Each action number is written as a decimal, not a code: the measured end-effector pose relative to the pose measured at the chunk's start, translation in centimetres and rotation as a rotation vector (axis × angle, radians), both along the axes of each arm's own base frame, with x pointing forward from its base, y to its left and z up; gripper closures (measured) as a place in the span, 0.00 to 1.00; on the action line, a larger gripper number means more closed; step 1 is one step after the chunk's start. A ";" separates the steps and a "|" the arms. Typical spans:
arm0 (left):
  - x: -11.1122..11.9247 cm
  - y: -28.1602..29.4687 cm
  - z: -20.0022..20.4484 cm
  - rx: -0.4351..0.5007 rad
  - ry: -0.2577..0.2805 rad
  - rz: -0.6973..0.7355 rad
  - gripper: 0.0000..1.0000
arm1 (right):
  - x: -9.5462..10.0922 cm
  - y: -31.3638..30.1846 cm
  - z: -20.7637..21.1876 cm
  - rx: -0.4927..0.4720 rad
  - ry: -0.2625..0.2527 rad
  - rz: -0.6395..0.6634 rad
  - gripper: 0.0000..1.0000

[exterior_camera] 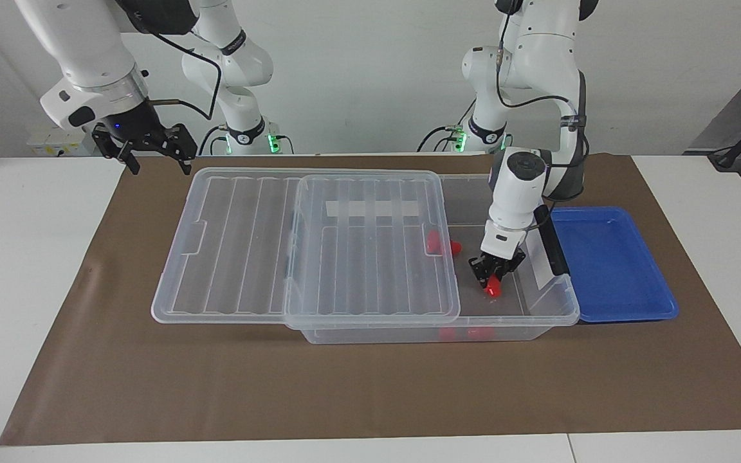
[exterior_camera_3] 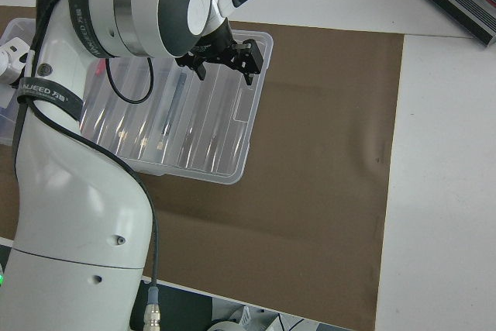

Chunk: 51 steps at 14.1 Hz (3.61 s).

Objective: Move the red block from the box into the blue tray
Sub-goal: 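Lift the red block and carry it to the blue tray, then lower the block into the tray while the right gripper grips the lid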

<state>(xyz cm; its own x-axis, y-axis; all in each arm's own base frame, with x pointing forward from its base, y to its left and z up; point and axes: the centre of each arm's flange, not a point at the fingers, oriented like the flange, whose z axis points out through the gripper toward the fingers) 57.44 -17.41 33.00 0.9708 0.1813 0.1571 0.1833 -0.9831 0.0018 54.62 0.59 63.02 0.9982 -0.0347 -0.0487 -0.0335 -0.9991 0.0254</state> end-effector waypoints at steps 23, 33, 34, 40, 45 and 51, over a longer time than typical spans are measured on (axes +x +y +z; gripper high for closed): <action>2.8 26.3 17.8 0.121 0.135 -0.384 0.66 | 0.2 0.2 0.1 -0.002 -0.017 -0.064 0.00; -2.6 26.9 1.8 0.108 0.067 -0.393 0.66 | 1.1 -1.0 -1.6 0.000 -0.082 -0.082 0.28; -2.9 26.8 1.2 0.107 0.064 -0.394 0.66 | 1.3 -1.6 -2.4 0.000 -0.097 -0.093 0.43; -2.7 24.7 0.9 0.076 0.018 -0.309 0.66 | 2.7 -3.9 -8.7 0.001 -0.192 -0.127 0.99; -2.6 24.7 -0.1 0.040 -0.009 -0.275 0.66 | 4.6 -5.0 -11.8 0.002 -0.241 -0.142 0.99; -2.5 25.5 -1.9 0.045 0.002 -0.311 0.66 | 5.1 -5.4 -13.9 0.003 -0.214 -0.147 0.99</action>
<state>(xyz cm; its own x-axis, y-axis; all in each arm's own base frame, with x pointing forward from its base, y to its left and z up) 54.89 8.05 31.06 0.9788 -0.1317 0.1567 -0.1264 -0.9910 -0.0429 59.75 -4.77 49.07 0.9701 -0.1799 0.1630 -0.1822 -0.9833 -0.0006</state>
